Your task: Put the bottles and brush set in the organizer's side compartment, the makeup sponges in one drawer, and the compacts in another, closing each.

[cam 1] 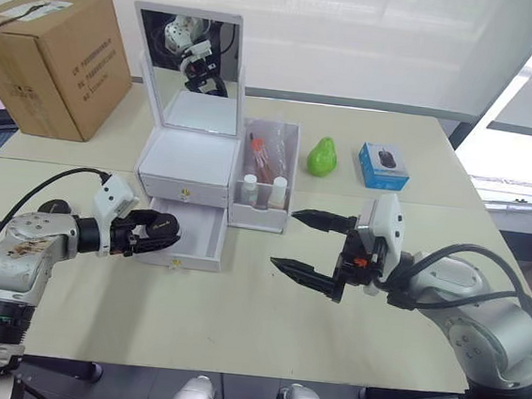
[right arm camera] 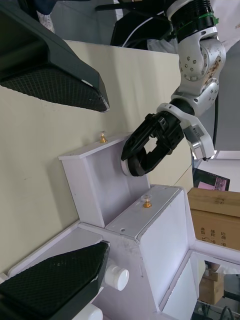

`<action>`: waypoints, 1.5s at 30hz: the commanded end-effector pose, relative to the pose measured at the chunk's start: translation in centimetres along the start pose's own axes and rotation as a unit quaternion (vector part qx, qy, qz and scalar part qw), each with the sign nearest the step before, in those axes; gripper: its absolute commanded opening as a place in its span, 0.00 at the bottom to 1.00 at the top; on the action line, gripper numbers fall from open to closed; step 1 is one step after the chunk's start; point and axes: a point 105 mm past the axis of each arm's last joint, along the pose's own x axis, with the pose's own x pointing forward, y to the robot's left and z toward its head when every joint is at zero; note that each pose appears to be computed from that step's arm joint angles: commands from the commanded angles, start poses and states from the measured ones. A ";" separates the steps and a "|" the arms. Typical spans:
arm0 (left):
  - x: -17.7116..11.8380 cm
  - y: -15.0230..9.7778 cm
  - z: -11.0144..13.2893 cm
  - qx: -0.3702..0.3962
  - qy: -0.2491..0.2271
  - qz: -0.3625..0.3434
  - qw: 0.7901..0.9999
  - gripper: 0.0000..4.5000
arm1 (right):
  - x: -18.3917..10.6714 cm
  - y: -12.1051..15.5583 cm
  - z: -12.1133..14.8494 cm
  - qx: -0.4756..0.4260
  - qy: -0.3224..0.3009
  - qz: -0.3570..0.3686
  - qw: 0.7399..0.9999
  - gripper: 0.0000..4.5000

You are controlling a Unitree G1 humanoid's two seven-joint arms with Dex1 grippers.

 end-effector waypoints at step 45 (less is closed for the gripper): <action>-25.0 7.5 -7.7 -0.047 -0.018 0.426 0.903 0.99 | -19.3 -8.5 -7.1 0.004 0.097 -0.357 0.929 1.00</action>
